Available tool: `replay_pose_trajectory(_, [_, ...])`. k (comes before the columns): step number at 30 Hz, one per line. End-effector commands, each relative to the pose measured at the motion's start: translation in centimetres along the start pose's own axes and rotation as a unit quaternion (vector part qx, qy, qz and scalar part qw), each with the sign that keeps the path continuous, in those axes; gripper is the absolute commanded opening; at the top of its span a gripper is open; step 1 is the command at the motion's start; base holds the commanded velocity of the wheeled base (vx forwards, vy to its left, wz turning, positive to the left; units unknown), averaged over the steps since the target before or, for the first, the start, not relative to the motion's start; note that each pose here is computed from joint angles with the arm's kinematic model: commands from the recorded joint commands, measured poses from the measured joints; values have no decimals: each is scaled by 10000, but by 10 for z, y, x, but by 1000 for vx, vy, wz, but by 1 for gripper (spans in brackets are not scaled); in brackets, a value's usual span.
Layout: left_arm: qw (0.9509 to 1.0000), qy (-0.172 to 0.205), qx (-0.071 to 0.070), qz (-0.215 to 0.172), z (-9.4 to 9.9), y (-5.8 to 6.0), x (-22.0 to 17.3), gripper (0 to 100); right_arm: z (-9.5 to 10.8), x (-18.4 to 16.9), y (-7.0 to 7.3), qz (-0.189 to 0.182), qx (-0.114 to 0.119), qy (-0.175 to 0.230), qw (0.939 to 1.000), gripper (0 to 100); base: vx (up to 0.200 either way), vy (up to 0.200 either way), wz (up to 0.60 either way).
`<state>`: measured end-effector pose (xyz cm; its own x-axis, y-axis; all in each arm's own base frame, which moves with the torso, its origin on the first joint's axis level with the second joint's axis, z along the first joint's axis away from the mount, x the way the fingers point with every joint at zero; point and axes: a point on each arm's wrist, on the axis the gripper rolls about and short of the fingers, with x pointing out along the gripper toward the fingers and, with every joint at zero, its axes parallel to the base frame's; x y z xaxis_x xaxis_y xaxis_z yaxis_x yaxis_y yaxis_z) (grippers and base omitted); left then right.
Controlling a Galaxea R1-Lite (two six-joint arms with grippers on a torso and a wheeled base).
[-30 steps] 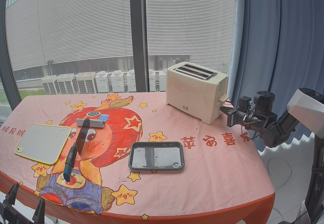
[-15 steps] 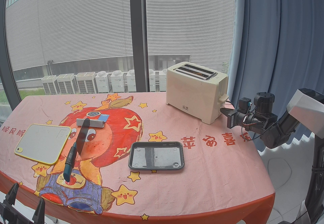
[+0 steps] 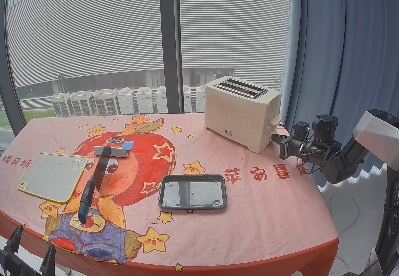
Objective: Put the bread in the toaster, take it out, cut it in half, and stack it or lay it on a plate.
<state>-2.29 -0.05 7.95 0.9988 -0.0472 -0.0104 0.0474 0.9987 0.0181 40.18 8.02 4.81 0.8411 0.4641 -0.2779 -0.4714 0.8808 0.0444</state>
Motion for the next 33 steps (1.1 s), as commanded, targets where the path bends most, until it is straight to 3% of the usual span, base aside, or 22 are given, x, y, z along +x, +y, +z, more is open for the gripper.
replay_pose_trajectory(1, [10000,48,-2,-2,-4,0,1,100,-1,0,0,7,0,14,10000,0,0,0,0])
replay_pose_trajectory(33, [10000,40,-2,-2,-4,0,1,100,-5,-1,2,19,-7,95,10000,0,0,0,0])
